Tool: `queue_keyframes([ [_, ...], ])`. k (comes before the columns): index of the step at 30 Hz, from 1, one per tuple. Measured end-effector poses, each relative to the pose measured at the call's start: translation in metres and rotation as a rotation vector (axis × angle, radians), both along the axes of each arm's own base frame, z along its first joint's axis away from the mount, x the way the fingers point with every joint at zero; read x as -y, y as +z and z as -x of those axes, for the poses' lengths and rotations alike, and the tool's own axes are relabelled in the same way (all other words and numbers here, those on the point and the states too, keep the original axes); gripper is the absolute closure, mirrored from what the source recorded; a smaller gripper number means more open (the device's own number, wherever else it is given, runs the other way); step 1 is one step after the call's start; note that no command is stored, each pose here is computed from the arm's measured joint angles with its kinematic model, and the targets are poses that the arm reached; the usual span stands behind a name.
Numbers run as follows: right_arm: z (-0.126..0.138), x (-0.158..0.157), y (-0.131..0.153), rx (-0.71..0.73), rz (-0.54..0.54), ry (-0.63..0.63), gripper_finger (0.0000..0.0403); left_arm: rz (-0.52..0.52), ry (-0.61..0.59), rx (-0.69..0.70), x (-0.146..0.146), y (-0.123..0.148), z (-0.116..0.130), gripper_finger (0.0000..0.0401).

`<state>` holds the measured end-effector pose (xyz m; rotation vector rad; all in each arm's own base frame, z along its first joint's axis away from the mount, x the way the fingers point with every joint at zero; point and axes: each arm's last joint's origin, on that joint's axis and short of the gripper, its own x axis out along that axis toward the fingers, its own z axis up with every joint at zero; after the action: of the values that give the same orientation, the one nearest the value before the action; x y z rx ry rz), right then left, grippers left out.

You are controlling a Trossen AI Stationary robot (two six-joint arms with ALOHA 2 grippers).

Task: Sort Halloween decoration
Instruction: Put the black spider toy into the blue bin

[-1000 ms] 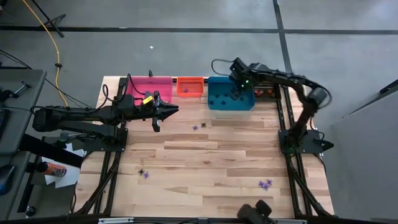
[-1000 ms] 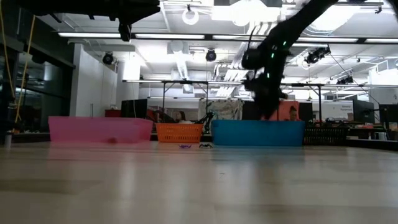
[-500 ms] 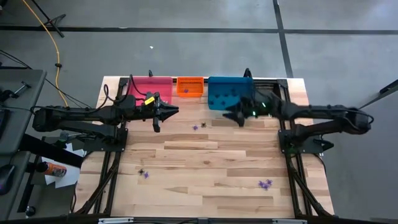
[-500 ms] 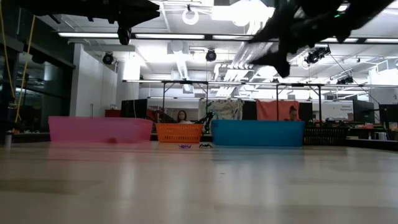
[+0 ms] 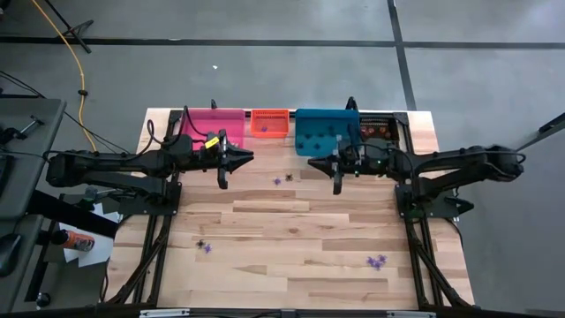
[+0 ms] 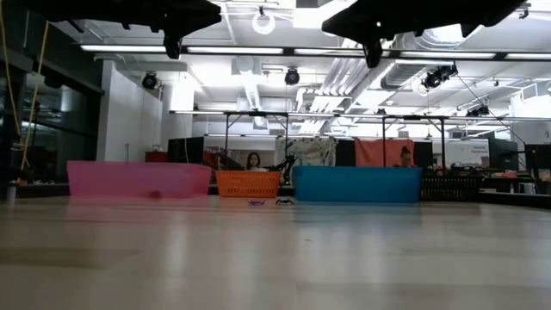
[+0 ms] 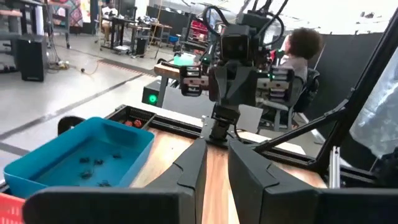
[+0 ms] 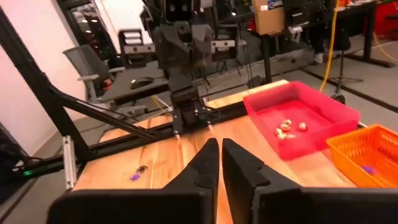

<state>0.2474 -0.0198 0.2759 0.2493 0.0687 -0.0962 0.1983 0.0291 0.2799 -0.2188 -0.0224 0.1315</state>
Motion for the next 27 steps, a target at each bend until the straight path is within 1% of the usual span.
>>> queue_keyframes([
  [3, -0.002, 0.003, 0.003, 0.007, -0.001, 0.022, 0.0382, -0.013, 0.000, -0.002, 0.000, 0.000, 0.000, 0.0350],
  [7, -0.002, 0.003, 0.004, 0.015, 0.010, 0.037, 0.0399, -0.013, 0.000, -0.002, 0.000, 0.000, 0.000, 0.0350],
  [16, -0.002, 0.003, 0.004, 0.015, 0.010, 0.052, 0.0402, -0.013, 0.006, -0.007, 0.000, 0.000, 0.000, 0.0350],
  [18, -0.002, 0.003, 0.004, 0.015, 0.007, 0.052, 0.0402, 0.011, 0.025, -0.017, -0.001, -0.001, 0.000, 0.0349],
  [20, -0.002, 0.003, 0.004, 0.015, 0.004, 0.052, 0.0402, 0.043, 0.024, -0.084, 0.000, 0.002, -0.001, 0.0341],
  [22, -0.002, 0.003, 0.004, 0.016, -0.014, 0.051, 0.0402, 0.054, -0.017, -0.207, 0.004, 0.008, 0.000, 0.0326],
  [25, -0.002, 0.003, 0.004, 0.015, -0.021, 0.051, 0.0402, 0.062, -0.138, -0.447, 0.021, 0.012, 0.003, 0.0296],
  [27, -0.002, 0.003, 0.003, 0.003, -0.023, 0.051, 0.0402, 0.094, -0.240, -0.602, 0.038, 0.010, 0.008, 0.0274],
])
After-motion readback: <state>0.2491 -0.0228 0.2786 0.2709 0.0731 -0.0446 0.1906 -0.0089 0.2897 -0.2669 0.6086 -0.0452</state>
